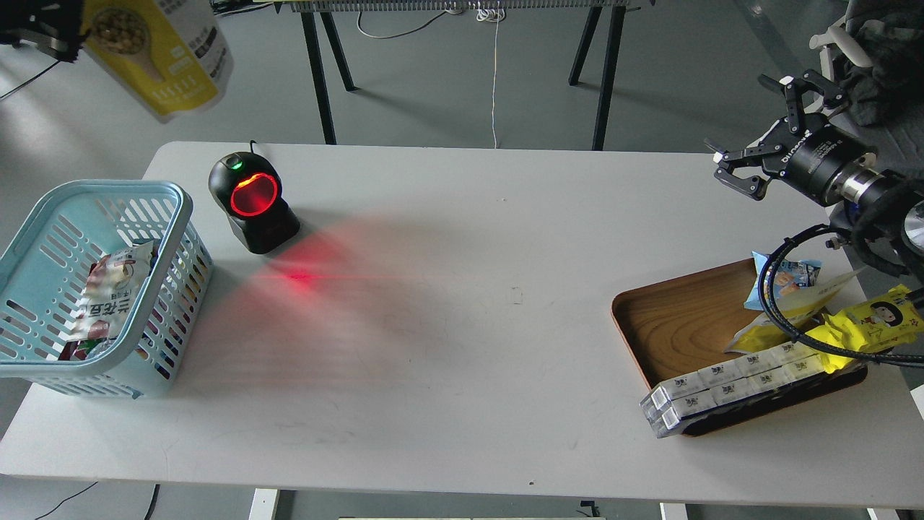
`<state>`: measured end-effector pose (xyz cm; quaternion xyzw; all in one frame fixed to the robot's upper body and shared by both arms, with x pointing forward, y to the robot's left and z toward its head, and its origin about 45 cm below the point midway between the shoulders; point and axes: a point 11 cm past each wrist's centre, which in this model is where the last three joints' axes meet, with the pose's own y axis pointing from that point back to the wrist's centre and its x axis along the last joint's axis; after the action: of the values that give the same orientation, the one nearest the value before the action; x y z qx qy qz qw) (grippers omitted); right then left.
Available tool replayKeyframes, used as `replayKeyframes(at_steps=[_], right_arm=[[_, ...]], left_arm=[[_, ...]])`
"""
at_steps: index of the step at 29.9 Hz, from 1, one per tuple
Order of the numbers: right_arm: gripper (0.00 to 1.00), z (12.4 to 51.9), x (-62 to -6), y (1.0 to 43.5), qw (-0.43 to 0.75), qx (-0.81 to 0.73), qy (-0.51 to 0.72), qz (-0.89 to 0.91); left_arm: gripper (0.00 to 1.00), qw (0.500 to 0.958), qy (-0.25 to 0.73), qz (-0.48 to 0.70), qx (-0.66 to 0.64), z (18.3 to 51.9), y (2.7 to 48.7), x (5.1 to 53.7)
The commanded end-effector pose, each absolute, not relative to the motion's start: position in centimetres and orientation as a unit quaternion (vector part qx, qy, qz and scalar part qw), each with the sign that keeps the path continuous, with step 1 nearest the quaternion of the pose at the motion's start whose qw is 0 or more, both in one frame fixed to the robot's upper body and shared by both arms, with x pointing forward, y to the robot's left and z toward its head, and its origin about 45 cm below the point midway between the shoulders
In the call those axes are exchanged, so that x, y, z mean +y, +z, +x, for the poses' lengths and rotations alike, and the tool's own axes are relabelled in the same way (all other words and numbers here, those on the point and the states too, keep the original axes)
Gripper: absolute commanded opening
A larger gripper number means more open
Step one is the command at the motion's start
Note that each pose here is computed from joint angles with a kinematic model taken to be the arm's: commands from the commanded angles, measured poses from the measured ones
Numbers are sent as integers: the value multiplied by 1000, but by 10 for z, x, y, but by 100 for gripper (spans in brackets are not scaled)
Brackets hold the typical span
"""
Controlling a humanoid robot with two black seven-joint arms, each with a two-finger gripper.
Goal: Scan snack and place in basket
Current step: 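Lift the packet up and over toward the blue basket, then lower the packet into the blue basket and release it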
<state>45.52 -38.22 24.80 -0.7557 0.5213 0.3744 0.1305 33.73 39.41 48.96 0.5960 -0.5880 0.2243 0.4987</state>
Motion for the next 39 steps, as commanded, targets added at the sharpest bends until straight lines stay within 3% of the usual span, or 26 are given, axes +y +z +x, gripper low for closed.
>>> replayKeyframes(at_steps=[1, 11, 22, 31, 37, 39], right_arm=[[100, 456, -380, 250, 132, 519, 374, -758], [100, 458, -378, 252, 133, 517, 373, -759], [100, 458, -372, 247, 127, 513, 377, -761], [100, 457, -369, 243, 123, 512, 379, -761], [100, 458, -369, 244, 123, 511, 378, -762], [100, 457, -369, 245, 122, 512, 378, -762]], left_arm=[[0, 505, 213, 637, -543, 329, 475, 429], [0, 534, 152, 717, -421, 290, 393, 496], [0, 552, 134, 713, -411, 266, 341, 508], [0, 562, 131, 706, -411, 257, 324, 509], [26, 566, 144, 700, -412, 258, 325, 509], [49, 568, 152, 697, -411, 259, 327, 509]])
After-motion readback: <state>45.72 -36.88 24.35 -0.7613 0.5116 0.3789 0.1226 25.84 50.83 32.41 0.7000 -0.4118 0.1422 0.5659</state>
